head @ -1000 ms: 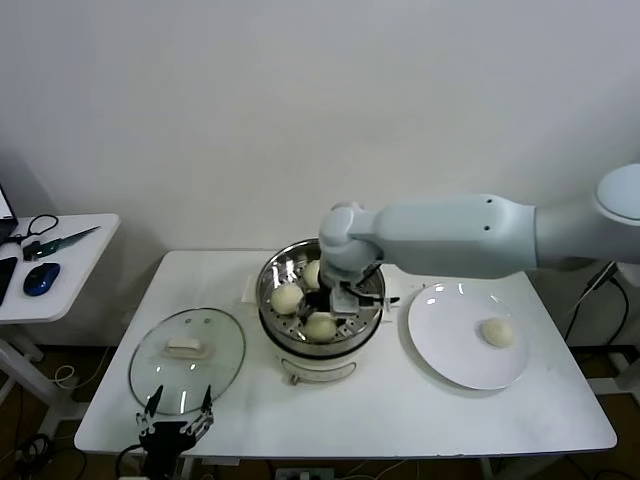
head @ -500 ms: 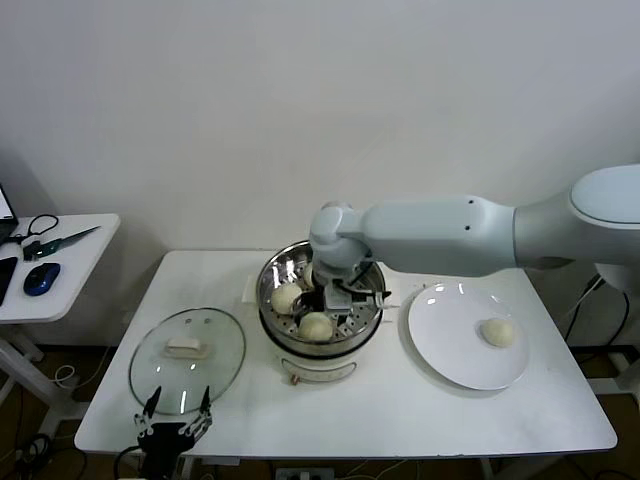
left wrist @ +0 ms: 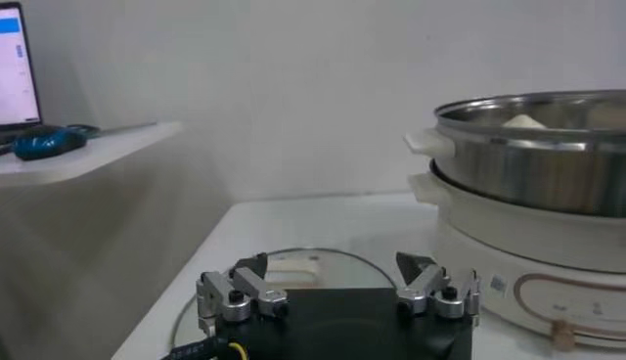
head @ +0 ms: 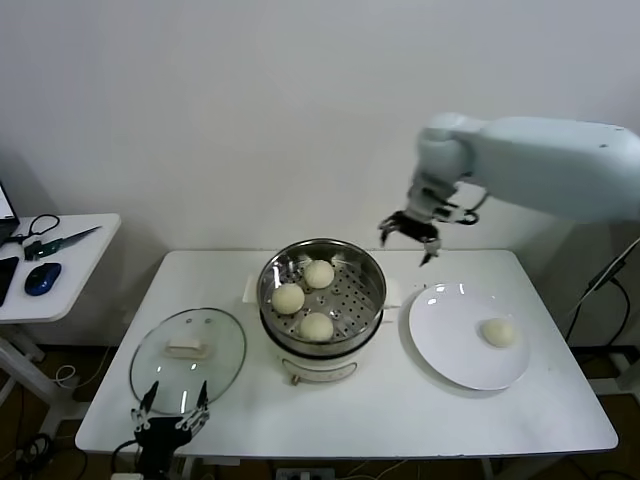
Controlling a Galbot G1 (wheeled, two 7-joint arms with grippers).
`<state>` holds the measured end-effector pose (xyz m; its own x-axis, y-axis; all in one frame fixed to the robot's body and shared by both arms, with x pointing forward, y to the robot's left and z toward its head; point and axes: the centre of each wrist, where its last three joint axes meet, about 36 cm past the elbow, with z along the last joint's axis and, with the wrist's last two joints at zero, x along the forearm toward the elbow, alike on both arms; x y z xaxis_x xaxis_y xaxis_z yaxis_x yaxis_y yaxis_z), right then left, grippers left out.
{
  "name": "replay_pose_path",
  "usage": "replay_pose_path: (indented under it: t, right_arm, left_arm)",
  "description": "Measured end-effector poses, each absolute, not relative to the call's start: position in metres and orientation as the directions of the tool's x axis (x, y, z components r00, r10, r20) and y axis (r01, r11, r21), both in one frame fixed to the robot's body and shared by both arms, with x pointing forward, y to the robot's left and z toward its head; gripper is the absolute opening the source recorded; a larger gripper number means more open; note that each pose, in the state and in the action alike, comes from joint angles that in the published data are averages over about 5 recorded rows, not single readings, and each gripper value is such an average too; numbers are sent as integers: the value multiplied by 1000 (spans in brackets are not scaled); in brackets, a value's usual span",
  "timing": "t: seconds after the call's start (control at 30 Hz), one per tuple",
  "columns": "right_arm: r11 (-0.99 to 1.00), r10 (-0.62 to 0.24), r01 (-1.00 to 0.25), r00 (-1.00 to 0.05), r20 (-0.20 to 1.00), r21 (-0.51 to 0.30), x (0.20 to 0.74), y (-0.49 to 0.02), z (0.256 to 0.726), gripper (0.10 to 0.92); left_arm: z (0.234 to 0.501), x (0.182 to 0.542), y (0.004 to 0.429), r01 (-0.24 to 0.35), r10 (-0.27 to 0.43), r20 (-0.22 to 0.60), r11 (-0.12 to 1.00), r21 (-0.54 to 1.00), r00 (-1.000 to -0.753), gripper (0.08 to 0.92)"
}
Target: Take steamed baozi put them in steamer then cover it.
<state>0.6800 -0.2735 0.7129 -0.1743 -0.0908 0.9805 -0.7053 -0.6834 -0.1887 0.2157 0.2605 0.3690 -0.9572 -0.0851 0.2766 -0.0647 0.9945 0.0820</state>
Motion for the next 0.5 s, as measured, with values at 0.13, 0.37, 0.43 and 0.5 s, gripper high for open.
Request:
replay_pose_path:
  t: [0.13, 0.37, 0.43, 0.5]
  right_arm:
    - [-496, -103, -844, -174, 979, -203, 676, -349, 686, 823]
    - [-251, -107, -950, -165, 980, -187, 663, -426, 615, 823]
    - [-203, -103, -963, -161, 982, -179, 659, -439, 596, 823]
    - [-163, -98, -972, -153, 983, -168, 656, -449, 578, 823]
  left_arm:
    - [370, 218, 259, -59, -78, 276, 995, 76, -958, 823]
    - [370, 218, 261, -63, -82, 284, 995, 75, -955, 823]
    - [369, 217, 262, -64, -83, 288, 995, 74, -954, 823]
    - [368, 217, 262, -64, -83, 292, 995, 74, -953, 823]
